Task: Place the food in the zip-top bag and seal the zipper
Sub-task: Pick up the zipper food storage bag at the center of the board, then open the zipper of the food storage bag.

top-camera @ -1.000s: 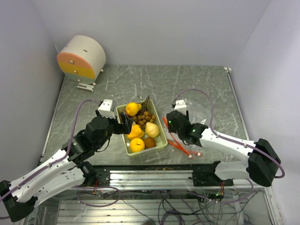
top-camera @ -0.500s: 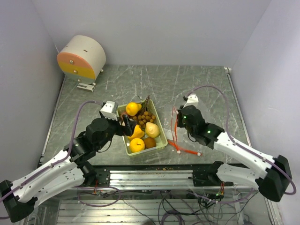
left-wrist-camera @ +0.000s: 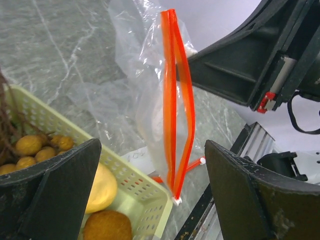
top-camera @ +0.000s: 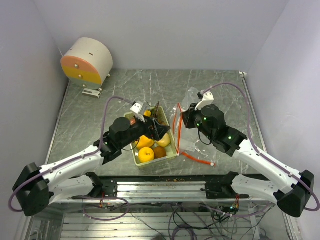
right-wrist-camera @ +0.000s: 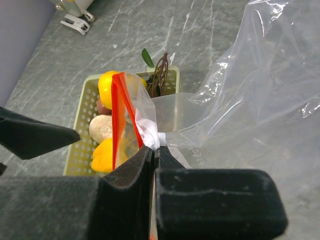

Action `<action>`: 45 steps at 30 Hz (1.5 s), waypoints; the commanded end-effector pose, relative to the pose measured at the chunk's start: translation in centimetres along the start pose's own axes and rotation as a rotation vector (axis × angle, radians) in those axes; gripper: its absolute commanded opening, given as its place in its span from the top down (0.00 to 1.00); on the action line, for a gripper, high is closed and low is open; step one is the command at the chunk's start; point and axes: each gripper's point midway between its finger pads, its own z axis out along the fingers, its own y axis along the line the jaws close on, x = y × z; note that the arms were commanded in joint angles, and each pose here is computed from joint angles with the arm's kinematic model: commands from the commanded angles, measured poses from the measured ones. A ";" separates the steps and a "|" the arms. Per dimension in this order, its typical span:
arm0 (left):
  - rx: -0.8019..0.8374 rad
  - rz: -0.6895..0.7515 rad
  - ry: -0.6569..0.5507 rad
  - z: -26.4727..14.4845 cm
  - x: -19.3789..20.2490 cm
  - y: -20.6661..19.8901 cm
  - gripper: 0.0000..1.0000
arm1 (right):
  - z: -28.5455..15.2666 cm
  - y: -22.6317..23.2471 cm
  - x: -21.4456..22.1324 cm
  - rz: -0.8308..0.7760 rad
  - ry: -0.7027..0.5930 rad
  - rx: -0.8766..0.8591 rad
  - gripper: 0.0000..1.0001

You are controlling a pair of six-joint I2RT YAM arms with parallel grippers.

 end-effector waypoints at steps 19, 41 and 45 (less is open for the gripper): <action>0.120 -0.101 -0.034 5.5 1.3 -1.7 0.20 | -1.6 3.2 -3.4 0.071 -0.060 -0.141 1.00; 0.002 -0.074 -0.058 6.2 2.0 1.0 0.83 | -4.7 5.5 -5.1 0.125 -0.054 -0.270 1.00; -0.122 -0.040 -0.060 4.2 0.0 2.2 0.93 | -4.4 3.3 -4.5 0.101 -0.049 -0.156 1.00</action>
